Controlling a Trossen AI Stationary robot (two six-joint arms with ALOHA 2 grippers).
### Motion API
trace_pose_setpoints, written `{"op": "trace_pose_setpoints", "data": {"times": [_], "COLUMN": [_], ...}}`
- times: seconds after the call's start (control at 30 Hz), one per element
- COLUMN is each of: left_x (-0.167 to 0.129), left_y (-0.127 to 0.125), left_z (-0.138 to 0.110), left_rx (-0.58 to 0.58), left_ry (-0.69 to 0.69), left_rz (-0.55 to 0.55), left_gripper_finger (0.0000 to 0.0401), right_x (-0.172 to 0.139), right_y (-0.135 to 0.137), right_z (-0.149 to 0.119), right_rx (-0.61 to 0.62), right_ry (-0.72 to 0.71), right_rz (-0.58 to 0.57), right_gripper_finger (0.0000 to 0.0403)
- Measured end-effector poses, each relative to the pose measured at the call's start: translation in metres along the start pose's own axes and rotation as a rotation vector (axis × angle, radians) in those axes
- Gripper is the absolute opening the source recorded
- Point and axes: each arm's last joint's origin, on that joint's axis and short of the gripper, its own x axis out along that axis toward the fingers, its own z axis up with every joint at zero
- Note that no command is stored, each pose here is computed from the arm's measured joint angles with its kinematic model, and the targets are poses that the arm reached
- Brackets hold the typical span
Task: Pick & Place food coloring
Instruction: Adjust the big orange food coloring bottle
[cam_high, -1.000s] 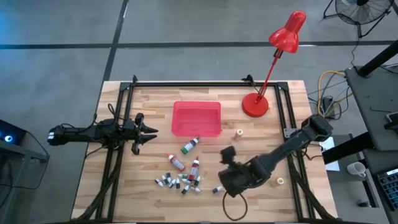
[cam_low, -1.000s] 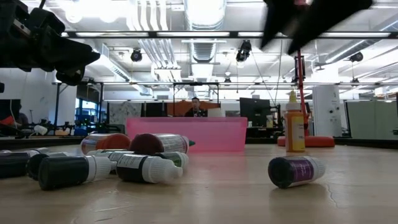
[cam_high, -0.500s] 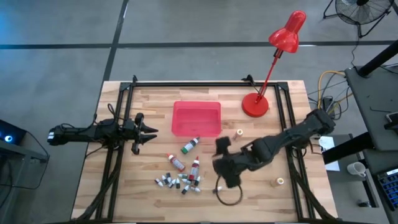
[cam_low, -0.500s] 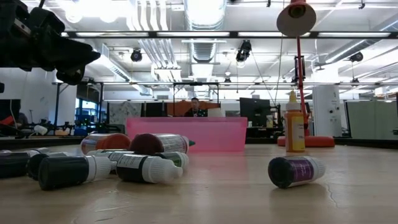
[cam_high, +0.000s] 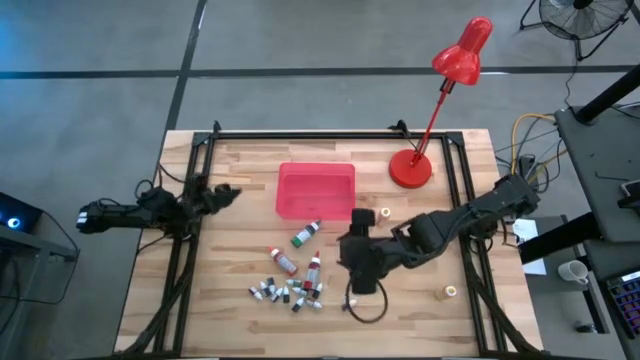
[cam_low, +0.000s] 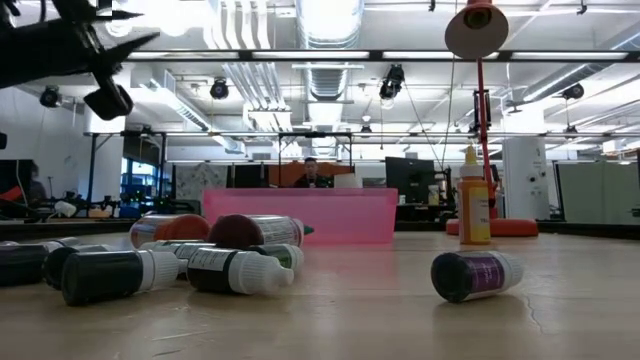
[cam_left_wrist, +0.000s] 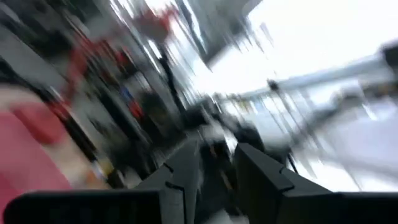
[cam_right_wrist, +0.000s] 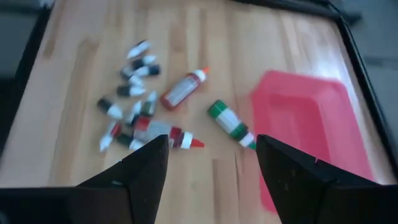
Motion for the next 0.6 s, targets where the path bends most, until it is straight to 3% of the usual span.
{"op": "trace_pose_setpoints", "data": {"times": [0.17,0.27,0.47,0.6], "left_x": [-0.001,-0.002,-0.001,0.007], "left_y": [0.003,0.005,-0.002,-0.024], "left_z": [0.009,0.01,0.01,0.015], "left_rx": [-0.04,-0.048,-0.13,-0.099], "left_ry": [-0.267,-0.321,-0.245,-0.039], "left_rz": [0.153,0.198,0.075,0.019], "left_gripper_finger": [0.008,0.008,0.008,0.0078], "right_x": [0.002,0.0,-0.006,-0.006], "right_y": [-0.017,-0.025,-0.035,-0.04], "right_z": [0.006,0.01,0.009,0.005], "right_rx": [0.144,0.154,0.145,0.125], "right_ry": [0.017,0.025,0.087,0.139], "right_rz": [-0.007,-0.02,-0.046,-0.066], "right_gripper_finger": [0.0235,0.0229,0.0221,0.0219]}}
